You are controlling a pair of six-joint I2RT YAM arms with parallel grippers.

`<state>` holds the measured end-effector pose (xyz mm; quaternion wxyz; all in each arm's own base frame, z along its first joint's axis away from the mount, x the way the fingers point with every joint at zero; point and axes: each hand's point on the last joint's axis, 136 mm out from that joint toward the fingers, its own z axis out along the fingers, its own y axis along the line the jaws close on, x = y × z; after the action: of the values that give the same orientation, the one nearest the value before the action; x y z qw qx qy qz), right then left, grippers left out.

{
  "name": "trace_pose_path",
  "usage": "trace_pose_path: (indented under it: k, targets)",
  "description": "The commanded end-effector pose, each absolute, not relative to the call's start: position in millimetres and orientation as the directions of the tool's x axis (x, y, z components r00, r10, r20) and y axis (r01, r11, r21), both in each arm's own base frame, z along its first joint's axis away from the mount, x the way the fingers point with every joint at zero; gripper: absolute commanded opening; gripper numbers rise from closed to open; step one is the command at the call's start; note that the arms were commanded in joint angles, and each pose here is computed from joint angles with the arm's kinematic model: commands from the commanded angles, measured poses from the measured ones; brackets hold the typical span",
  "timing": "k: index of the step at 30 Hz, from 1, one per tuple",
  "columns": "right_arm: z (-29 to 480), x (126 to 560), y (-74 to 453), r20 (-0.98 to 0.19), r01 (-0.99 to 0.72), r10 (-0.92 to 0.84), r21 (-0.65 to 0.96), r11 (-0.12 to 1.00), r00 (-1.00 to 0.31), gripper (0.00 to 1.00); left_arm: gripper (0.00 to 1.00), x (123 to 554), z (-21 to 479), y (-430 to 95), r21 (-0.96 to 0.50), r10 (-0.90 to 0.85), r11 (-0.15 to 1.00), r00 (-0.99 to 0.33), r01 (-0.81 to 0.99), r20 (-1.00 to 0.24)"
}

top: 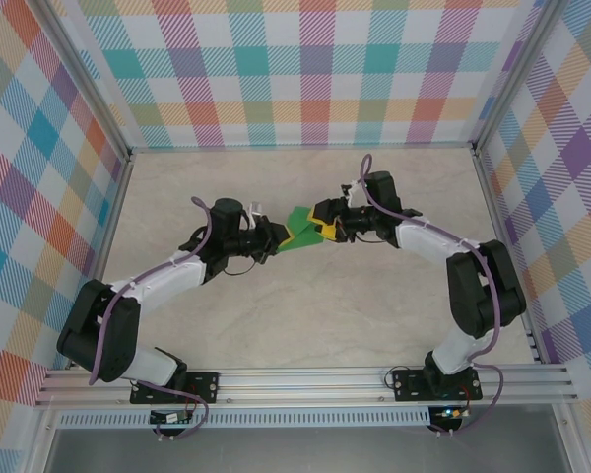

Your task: Fold a paper plane with a square sheet of paper (pick it up from the middle)

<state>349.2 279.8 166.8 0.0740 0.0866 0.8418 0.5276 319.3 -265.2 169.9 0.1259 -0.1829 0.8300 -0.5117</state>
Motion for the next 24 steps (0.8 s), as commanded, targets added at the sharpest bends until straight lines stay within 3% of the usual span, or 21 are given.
trace_pose_path:
  k: [1,4,10,17,22,24]
  targets:
    - [168,348,243,-0.170,0.047,0.269,0.762,0.646,-0.948,0.59,0.05,317,159,-231,-0.743,-0.389,0.655,-0.905,-0.140,-0.173]
    - [157,348,208,-0.229,0.130,0.339,0.624,0.770,-0.912,0.65,0.04,311,148,-194,-0.524,-0.326,0.837,-0.912,-0.156,-0.248]
    - [147,342,175,-0.289,0.217,0.412,0.523,0.824,-0.864,0.74,0.03,313,161,-148,-0.194,-0.198,0.972,-0.908,-0.134,-0.369]
    - [129,334,153,-0.337,0.281,0.463,0.467,0.838,-0.820,0.74,0.05,326,170,-102,0.298,-0.005,0.943,-0.901,-0.149,-0.434]
    - [117,329,143,-0.335,0.324,0.479,0.424,0.846,-0.811,0.74,0.07,341,156,-118,0.437,0.105,0.896,-0.915,-0.084,-0.390]
    - [113,327,141,-0.330,0.336,0.484,0.415,0.846,-0.811,0.74,0.14,344,143,-136,0.442,0.131,0.896,-0.924,-0.045,-0.359]
